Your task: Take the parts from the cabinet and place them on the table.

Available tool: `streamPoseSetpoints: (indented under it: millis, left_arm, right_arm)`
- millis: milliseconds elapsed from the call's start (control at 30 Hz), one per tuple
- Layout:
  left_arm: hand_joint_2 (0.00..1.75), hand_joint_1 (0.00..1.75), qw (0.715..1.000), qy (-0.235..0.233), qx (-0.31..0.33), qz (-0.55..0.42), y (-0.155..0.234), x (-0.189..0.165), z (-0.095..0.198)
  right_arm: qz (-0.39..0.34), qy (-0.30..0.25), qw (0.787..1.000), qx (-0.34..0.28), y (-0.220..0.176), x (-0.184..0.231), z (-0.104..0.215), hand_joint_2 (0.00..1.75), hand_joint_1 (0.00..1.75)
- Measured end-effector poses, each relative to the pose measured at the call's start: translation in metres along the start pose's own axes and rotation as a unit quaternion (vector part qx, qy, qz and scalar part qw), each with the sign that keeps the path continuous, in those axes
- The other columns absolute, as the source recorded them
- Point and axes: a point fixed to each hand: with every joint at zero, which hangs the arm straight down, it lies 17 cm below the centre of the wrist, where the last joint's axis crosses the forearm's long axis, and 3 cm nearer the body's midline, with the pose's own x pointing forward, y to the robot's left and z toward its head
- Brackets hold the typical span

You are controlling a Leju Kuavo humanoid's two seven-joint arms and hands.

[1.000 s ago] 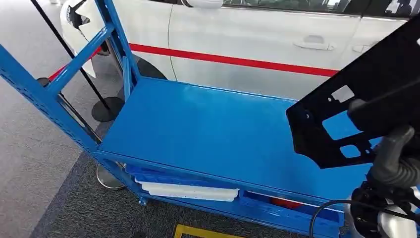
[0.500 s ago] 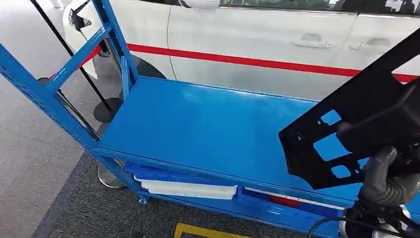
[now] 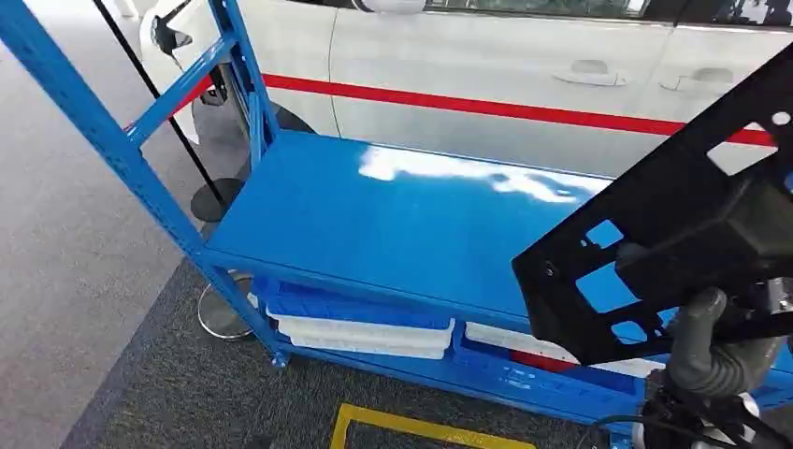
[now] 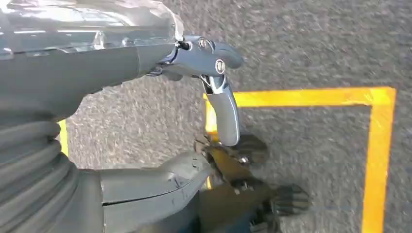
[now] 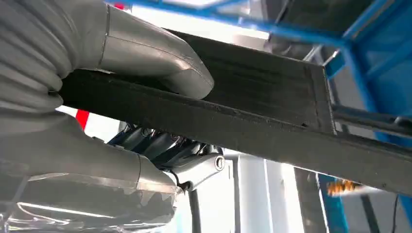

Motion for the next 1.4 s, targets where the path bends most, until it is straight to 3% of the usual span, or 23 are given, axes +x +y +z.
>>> streamPoseSetpoints:
  millis: [600, 767, 1033, 1400]
  left_arm:
    - [1.75, 0.00, 0.999, 0.013, 0.011, 0.038, 0.000, -0.008, 0.002]
    - [1.75, 0.00, 0.999, 0.017, 0.017, 0.044, 0.002, -0.010, 0.002]
    - [1.75, 0.00, 0.997, 0.032, 0.031, 0.061, 0.004, -0.008, 0.000]
    - [1.75, 0.00, 0.996, 0.037, 0.038, 0.079, -0.002, -0.005, 0.000]
  right_arm:
    - [-0.031, 0.030, 0.998, 0.037, 0.024, -0.006, 0.031, 1.75, 1.75]
    - [-0.015, 0.062, 0.998, 0.005, 0.003, -0.007, 0.060, 1.75, 1.75]
    - [0.019, 0.089, 0.994, -0.063, -0.043, 0.003, 0.081, 1.75, 1.75]
    - [0.041, 0.118, 0.988, -0.092, -0.061, 0.003, 0.101, 1.75, 1.75]
